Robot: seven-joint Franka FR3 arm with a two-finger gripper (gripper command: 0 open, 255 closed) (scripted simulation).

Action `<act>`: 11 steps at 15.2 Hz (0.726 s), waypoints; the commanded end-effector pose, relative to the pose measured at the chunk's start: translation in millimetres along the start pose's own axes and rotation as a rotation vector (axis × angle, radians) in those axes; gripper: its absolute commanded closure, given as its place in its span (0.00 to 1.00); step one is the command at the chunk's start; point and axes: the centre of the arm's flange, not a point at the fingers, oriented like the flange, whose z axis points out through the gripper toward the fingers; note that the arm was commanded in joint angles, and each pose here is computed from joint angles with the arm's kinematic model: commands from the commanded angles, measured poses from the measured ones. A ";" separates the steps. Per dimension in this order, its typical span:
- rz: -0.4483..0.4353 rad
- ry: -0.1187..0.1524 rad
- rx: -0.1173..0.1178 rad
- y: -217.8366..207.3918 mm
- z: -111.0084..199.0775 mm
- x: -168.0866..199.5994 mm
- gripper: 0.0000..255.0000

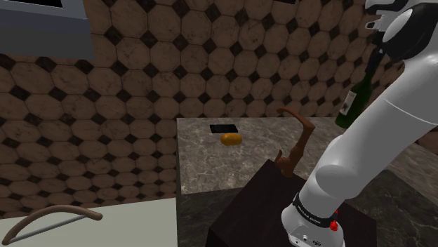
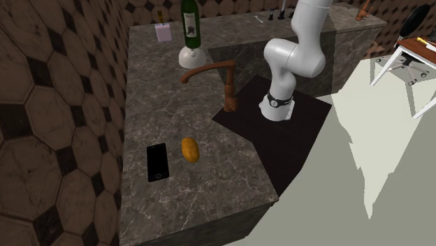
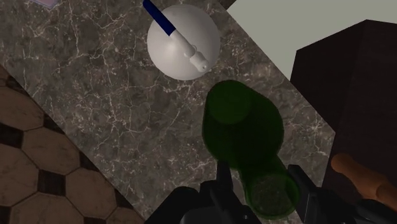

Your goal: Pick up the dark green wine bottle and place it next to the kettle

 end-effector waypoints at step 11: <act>0.000 0.000 -0.001 -3.6 62.9 5.4 1.00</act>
